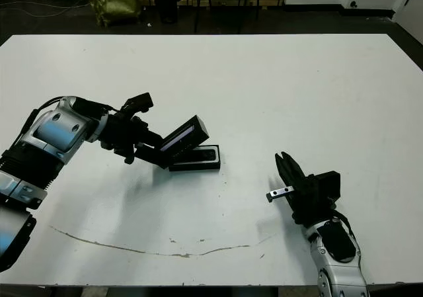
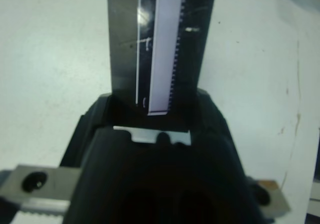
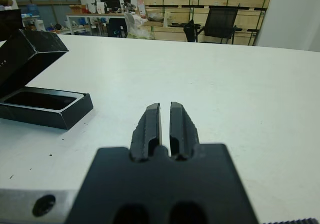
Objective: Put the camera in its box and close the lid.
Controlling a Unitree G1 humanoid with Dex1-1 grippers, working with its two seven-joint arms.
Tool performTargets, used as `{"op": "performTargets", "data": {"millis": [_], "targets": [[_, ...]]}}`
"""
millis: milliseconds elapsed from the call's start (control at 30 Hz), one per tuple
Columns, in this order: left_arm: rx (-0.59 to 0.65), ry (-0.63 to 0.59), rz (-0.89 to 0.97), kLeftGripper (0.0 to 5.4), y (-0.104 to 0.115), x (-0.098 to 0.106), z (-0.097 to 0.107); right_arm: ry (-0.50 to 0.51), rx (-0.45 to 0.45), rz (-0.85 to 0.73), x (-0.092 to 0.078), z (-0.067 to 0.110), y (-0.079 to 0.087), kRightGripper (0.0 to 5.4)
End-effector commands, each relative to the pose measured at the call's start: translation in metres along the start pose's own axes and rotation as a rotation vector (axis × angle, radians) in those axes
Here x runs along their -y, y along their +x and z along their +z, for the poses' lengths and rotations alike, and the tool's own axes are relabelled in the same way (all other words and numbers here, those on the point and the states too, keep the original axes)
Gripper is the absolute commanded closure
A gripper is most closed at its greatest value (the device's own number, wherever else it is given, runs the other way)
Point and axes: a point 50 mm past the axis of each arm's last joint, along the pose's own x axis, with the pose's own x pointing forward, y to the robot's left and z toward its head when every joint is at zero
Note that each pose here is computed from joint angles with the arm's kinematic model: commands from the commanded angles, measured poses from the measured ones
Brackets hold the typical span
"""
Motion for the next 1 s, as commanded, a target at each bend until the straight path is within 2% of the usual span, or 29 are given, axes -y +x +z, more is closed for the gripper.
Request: {"op": "performTargets", "data": {"millis": [33,267,1000], "targets": [[-0.028,0.022,-0.005,3.19,0.003,-0.002,-0.002,0.015,-0.034,-0.002,0.001,-0.007,-0.004,5.40],[-0.041,0.086,-0.009,3.19,0.009,-0.003,-0.003,0.020,-0.030,0.001,0.001,-0.009,-0.004,5.40],[-0.035,0.138,-0.083,3.19,0.021,0.000,0.000,0.037,-0.037,0.003,0.001,-0.010,-0.004,5.40]]}}
